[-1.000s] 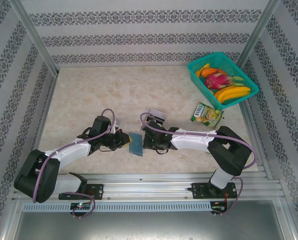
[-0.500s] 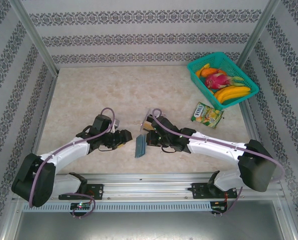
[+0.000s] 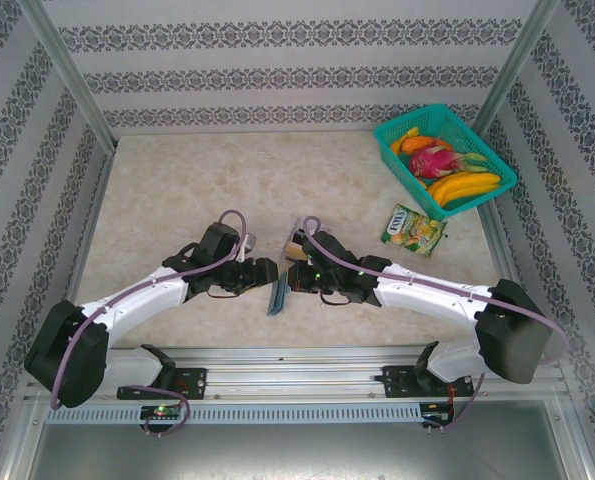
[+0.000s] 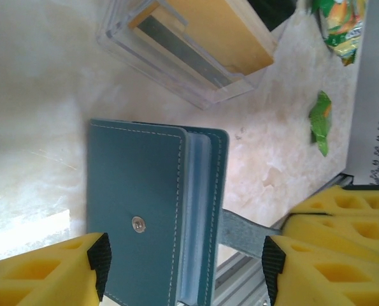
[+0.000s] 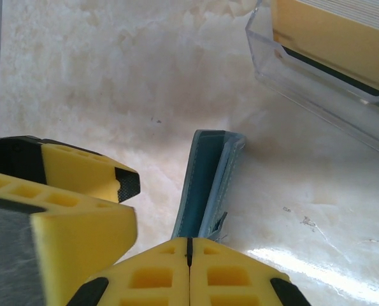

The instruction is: Put the credit cards into the card holder

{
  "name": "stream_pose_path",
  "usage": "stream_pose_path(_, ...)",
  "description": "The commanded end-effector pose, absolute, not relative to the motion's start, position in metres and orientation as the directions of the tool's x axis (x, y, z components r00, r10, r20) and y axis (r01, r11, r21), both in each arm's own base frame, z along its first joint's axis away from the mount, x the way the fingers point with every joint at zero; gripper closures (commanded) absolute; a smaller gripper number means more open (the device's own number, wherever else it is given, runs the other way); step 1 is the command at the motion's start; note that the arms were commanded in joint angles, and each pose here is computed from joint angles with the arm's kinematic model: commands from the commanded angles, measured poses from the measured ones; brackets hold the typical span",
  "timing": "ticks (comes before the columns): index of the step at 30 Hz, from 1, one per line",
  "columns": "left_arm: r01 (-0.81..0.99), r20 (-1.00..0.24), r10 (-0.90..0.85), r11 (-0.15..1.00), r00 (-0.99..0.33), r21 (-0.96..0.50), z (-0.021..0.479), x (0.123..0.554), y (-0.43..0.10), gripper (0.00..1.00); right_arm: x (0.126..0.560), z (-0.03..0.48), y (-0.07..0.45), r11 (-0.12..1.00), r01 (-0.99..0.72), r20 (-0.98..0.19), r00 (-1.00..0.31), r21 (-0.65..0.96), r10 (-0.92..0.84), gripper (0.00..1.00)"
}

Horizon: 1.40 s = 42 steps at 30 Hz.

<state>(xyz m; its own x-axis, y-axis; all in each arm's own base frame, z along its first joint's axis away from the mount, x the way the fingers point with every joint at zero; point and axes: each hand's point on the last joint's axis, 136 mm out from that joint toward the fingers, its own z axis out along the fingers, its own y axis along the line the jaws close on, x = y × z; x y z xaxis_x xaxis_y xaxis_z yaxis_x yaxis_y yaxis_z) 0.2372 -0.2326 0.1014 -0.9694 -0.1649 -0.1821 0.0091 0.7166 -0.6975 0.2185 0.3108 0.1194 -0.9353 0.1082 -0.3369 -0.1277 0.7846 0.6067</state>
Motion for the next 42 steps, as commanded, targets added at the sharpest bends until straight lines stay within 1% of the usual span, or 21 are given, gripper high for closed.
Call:
stream_pose_path(1, 0.028, -0.177, -0.113, 0.766, -0.978, -0.643, 0.092, 0.231, -0.232, 0.37, 0.225, 0.135, 0.317, 0.754, -0.136, -0.352, -0.927, 0.643, 0.133, 0.94)
stream_pose_path(5, 0.04, -0.166, -0.076, 0.799, -0.983, -0.601, 0.083, 0.227, -0.233, 0.42, 0.225, 0.134, 0.316, 0.755, -0.136, -0.351, -0.927, 0.641, 0.131, 0.94)
stream_pose_path(8, 0.031, -0.156, -0.07, 0.826, -0.985, -0.563, 0.074, 0.226, -0.231, 0.52, 0.225, 0.134, 0.316, 0.755, -0.133, -0.349, -0.928, 0.642, 0.133, 0.94)
stream_pose_path(9, 0.019, -0.151, -0.076, 0.838, -0.986, -0.545, 0.07, 0.227, -0.228, 0.57, 0.225, 0.134, 0.315, 0.758, -0.131, -0.349, -0.927, 0.639, 0.135, 0.94)
stream_pose_path(10, 0.009, -0.146, -0.079, 0.853, -0.986, -0.522, 0.066, 0.227, -0.224, 0.64, 0.225, 0.132, 0.313, 0.765, -0.126, -0.35, -0.927, 0.632, 0.137, 0.94)
stream_pose_path(12, -0.006, -0.147, -0.089, 0.875, -0.985, -0.485, 0.06, 0.227, -0.217, 0.74, 0.225, 0.128, 0.305, 0.789, -0.107, -0.351, -0.925, 0.605, 0.143, 0.94)
stream_pose_path(14, -0.016, -0.157, -0.103, 0.878, -0.982, -0.479, 0.06, 0.227, -0.214, 0.81, 0.224, 0.119, 0.288, 0.834, -0.075, -0.358, -0.921, 0.547, 0.152, 0.94)
stream_pose_path(18, -0.029, -0.178, -0.134, 0.869, -0.975, -0.495, 0.063, 0.227, -0.211, 0.87, 0.218, 0.091, 0.244, 0.918, 0.004, -0.353, -0.923, 0.397, 0.157, 0.93)
stream_pose_path(20, -0.031, -0.184, -0.143, 0.863, -0.972, -0.504, 0.062, 0.227, -0.211, 0.92, 0.216, 0.077, 0.229, 0.933, 0.037, -0.337, -0.926, 0.359, 0.167, 0.92)
stream_pose_path(23, -0.032, -0.18, -0.148, 0.85, -0.972, -0.526, 0.062, 0.227, -0.215, 0.97, 0.213, 0.058, 0.216, 0.946, 0.067, -0.316, -0.933, 0.317, 0.172, 0.89)
stream_pose_path(25, -0.03, -0.18, -0.151, 0.841, -0.972, -0.541, 0.064, 0.228, -0.218, 0.98, 0.211, 0.047, 0.214, 0.953, 0.071, -0.298, -0.941, 0.295, 0.162, 0.88)
stream_pose_path(26, -0.03, -0.178, -0.151, 0.839, -0.972, -0.544, 0.064, 0.228, -0.218, 0.99, 0.21, 0.043, 0.214, 0.956, 0.072, -0.288, -0.945, 0.284, 0.157, 0.84)
stream_pose_path(28, -0.029, -0.177, -0.151, 0.834, -0.973, -0.551, 0.067, 0.229, -0.22, 0.99, 0.21, 0.04, 0.214, 0.963, 0.074, -0.272, -0.951, 0.259, 0.146, 0.79)
stream_pose_path(29, -0.029, -0.175, -0.151, 0.832, -0.973, -0.554, 0.067, 0.229, -0.221, 1.0, 0.21, 0.042, 0.214, 0.966, 0.072, -0.271, -0.952, 0.25, 0.142, 0.74)
stream_pose_path(32, -0.035, -0.18, -0.163, 0.827, -0.97, -0.562, 0.071, 0.229, -0.221, 1.0, 0.215, 0.058, 0.215, 0.971, 0.062, -0.309, -0.941, 0.232, 0.134, 0.7)
stream_pose_path(33, -0.038, -0.181, -0.167, 0.827, -0.969, -0.561, 0.072, 0.229, -0.221, 1.0, 0.217, 0.066, 0.214, 0.969, 0.062, -0.33, -0.934, 0.238, 0.14, 0.65)
stream_pose_path(34, -0.037, -0.187, -0.171, 0.826, -0.967, -0.562, 0.074, 0.23, -0.22, 1.0, 0.219, 0.073, 0.214, 0.966, 0.063, -0.349, -0.925, 0.251, 0.151, 0.61)
stream_pose_path(36, -0.037, -0.193, -0.174, 0.827, -0.966, -0.561, 0.075, 0.23, -0.219, 1.0, 0.222, 0.087, 0.213, 0.957, 0.068, -0.379, -0.909, 0.281, 0.176, 0.59)
stream_pose_path(38, -0.037, -0.194, -0.175, 0.827, -0.965, -0.562, 0.076, 0.23, -0.219, 1.0, 0.223, 0.102, 0.213, 0.945, 0.065, -0.409, -0.891, 0.321, 0.2, 0.51)
stream_pose_path(40, -0.043, -0.19, -0.181, 0.823, -0.965, -0.566, 0.076, 0.23, -0.22, 1.0, 0.226, 0.115, 0.216, 0.927, 0.051, -0.435, -0.873, 0.372, 0.222, 0.5)
stream_pose_path(42, -0.045, -0.19, -0.186, 0.818, -0.964, -0.573, 0.077, 0.231, -0.221, 1.0, 0.226, 0.128, 0.239, 0.88, -0.029, -0.443, -0.871, 0.474, 0.21, 0.5)
